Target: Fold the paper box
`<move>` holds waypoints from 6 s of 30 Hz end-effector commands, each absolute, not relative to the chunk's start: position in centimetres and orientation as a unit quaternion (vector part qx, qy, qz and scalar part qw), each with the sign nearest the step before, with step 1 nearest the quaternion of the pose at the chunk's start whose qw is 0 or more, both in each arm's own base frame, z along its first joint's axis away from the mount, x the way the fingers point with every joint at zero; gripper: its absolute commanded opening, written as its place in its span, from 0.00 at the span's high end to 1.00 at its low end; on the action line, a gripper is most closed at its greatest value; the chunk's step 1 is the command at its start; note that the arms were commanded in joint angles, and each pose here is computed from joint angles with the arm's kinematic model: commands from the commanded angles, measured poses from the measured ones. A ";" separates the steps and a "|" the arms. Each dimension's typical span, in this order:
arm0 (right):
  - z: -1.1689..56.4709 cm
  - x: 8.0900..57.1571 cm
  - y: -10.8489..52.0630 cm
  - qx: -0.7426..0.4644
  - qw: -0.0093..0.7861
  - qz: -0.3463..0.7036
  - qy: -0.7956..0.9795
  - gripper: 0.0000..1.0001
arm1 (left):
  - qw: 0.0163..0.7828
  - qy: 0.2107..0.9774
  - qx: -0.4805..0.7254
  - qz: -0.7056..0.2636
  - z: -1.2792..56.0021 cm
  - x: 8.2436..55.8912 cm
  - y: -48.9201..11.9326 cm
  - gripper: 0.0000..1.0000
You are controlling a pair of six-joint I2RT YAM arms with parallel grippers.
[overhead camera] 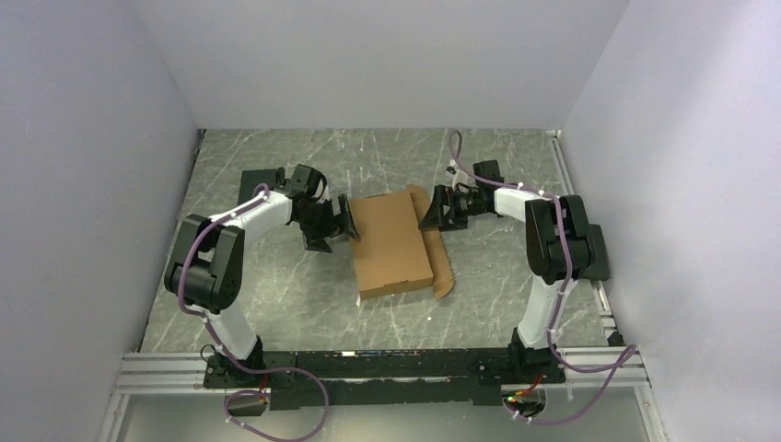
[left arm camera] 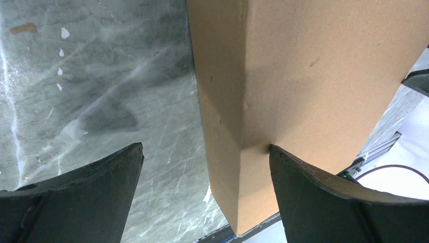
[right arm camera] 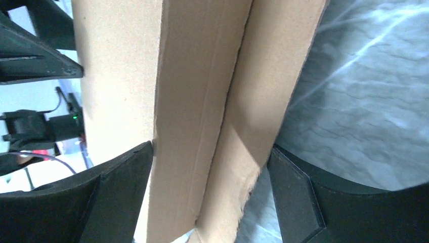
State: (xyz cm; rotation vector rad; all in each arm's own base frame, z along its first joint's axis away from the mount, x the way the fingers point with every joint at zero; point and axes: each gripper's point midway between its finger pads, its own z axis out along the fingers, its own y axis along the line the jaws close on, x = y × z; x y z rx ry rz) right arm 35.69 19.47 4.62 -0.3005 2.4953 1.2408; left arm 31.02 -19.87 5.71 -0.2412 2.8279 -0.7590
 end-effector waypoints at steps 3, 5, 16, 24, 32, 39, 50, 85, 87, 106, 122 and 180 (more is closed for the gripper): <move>7.7 38.1 16.5 -0.179 0.256 0.352 0.882 0.16 | 0.157 0.954 -0.063 -0.246 8.2 32.5 -19.4 0.01; 8.7 38.3 16.0 -0.193 0.276 0.335 0.880 0.18 | 0.174 0.950 -0.060 -0.250 9.1 32.7 -19.4 0.01; 11.4 35.8 17.0 -0.282 0.298 0.352 0.841 0.62 | 0.229 0.930 -0.053 -0.284 12.0 31.5 -19.3 0.14; 8.9 34.7 18.2 -0.317 0.256 0.325 0.853 0.88 | 0.198 0.946 -0.065 -0.249 9.5 30.3 -18.1 0.67; 6.9 33.3 19.8 -0.350 0.211 0.321 0.854 0.91 | 0.165 0.954 -0.057 -0.243 7.2 30.6 -18.5 0.74; 6.4 32.1 21.2 -0.378 0.192 0.327 0.845 0.91 | 0.149 0.954 -0.042 -0.256 5.9 33.1 -20.0 0.74; 5.8 32.1 22.7 -0.360 0.187 0.332 0.852 0.90 | 0.155 0.950 -0.030 -0.271 5.2 38.8 -22.3 0.75; 12.3 21.8 18.9 -0.665 0.404 0.326 0.538 0.24 | 0.480 0.836 -0.053 -0.260 23.1 35.4 -12.1 0.01; 11.8 20.7 18.9 -0.687 0.415 0.322 0.502 0.18 | 0.458 0.839 -0.035 -0.291 22.6 34.6 -13.3 0.01; 4.4 18.5 21.6 -0.800 0.309 0.235 0.456 0.33 | 0.327 0.862 -0.048 -0.383 15.3 32.5 -16.7 0.00; 3.0 18.2 22.2 -0.814 0.274 0.216 0.465 0.52 | 0.285 0.884 -0.018 -0.369 12.4 31.5 -19.0 0.00; 6.0 22.5 23.2 -0.675 0.258 0.239 0.648 1.00 | 0.210 0.908 0.023 -0.362 8.3 30.3 -21.4 0.05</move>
